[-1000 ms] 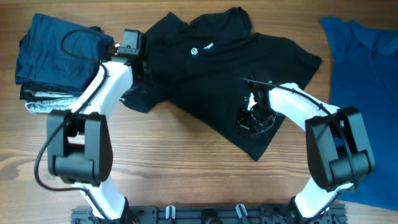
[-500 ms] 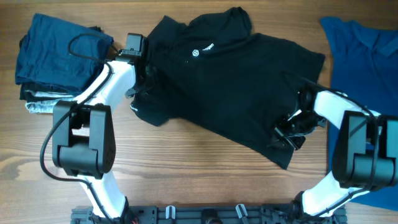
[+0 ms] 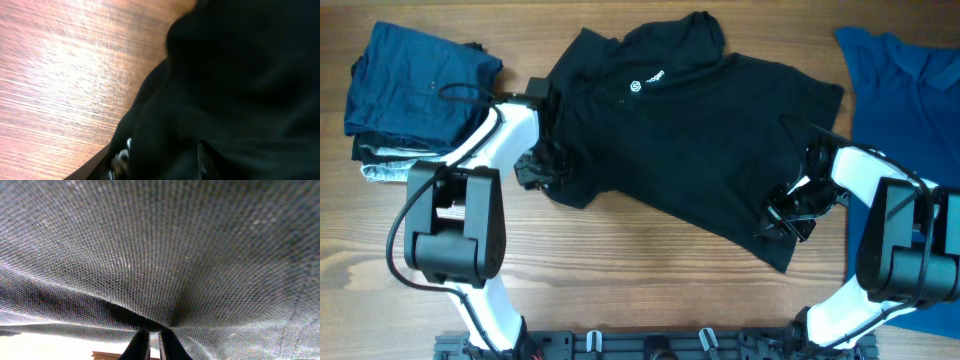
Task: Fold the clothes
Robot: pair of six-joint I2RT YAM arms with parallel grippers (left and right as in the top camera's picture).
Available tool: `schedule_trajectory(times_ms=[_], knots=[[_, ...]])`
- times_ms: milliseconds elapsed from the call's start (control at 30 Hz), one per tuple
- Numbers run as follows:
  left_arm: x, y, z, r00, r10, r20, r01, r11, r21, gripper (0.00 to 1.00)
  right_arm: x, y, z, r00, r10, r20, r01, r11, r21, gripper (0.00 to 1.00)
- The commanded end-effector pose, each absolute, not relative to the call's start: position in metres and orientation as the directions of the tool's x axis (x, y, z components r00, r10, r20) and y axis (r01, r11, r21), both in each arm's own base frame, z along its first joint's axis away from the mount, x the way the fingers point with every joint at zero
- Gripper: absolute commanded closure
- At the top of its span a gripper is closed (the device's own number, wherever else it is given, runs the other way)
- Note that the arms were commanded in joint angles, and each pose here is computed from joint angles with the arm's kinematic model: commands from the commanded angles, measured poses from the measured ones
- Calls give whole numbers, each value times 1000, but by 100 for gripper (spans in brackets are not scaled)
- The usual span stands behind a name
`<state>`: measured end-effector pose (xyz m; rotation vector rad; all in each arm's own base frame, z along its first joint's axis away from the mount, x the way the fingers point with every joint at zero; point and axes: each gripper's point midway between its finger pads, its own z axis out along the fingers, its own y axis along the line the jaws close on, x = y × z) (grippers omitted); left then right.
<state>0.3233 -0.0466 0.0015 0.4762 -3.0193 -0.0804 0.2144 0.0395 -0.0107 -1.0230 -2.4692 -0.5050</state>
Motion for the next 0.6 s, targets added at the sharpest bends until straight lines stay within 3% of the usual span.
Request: schedule_trajectory(times_ms=[0, 100, 300, 567], knots=[[302, -39, -22, -944, -313, 104, -304, 948, 96, 53, 190, -17, -49, -682, 623, 383, 640, 762, -100, 92], [278, -26, -23, -920, -360, 158, -333, 927, 173, 66, 184, -26, -45, -685, 606, 406, 627, 773, -97, 91], [216, -20, -28, -812, -496, 308, -421, 863, 279, 84, 182, -51, -46, -613, 685, 394, 713, 694, -99, 92], [150, -51, -35, -678, -503, 536, -470, 857, 209, 89, 183, -52, -45, -613, 686, 391, 712, 694, -101, 91]])
